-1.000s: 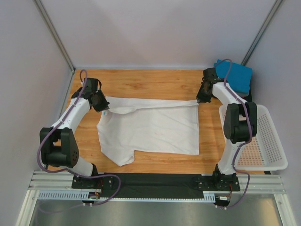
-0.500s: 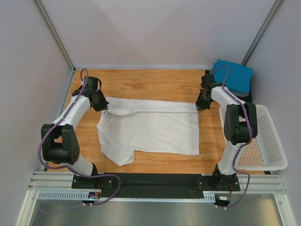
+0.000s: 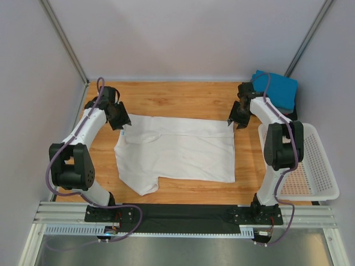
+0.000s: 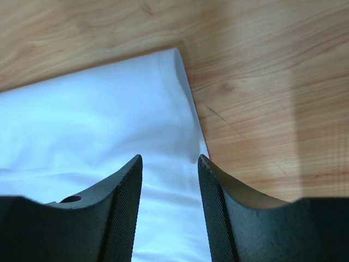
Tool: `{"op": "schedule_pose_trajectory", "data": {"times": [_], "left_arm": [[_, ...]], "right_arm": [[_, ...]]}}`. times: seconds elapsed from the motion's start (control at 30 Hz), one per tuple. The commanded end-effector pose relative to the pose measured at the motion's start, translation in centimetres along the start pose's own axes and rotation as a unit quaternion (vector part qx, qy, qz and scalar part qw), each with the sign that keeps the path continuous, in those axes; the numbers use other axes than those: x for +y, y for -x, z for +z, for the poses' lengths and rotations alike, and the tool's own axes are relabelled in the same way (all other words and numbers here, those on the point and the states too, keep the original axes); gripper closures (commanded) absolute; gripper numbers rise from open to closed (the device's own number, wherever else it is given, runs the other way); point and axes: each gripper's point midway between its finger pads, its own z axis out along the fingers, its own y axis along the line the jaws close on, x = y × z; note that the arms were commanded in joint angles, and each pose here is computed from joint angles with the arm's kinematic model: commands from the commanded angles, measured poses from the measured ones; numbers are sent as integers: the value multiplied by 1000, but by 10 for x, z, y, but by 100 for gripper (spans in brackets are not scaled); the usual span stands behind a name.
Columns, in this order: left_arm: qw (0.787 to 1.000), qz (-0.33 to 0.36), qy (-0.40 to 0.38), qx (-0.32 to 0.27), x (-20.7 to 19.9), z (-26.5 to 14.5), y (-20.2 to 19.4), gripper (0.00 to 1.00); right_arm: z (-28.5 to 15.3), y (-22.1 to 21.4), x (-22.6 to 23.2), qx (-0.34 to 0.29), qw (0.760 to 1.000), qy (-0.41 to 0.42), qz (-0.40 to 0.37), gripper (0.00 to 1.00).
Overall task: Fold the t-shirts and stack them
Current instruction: Fold the tshirt
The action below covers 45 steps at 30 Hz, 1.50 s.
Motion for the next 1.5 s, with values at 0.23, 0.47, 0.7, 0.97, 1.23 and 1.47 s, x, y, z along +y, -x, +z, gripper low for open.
{"op": "schedule_pose_trajectory", "data": {"times": [0.23,0.47,0.7,0.97,1.23,1.47], "left_arm": [[997,-4,-26,-74,-33,-29,69,35],[994,-60,-86,-39,-64,22,73,49],[996,-69,-53,-11,-54,59,62,62],[996,-84,16,17,-27,88,45,69],[994,-92,45,35,-14,111,32,70],[992,-98,65,44,-8,117,31,77]], "right_arm": [[-46,49,39,-65,996,66,-16,57],[-7,34,34,-30,998,50,-6,80],[25,4,15,-2,1000,20,-17,89],[50,-5,12,20,1000,7,-19,95],[51,-15,1,34,999,-14,-30,100],[23,26,27,-17,999,20,-26,100]]}}
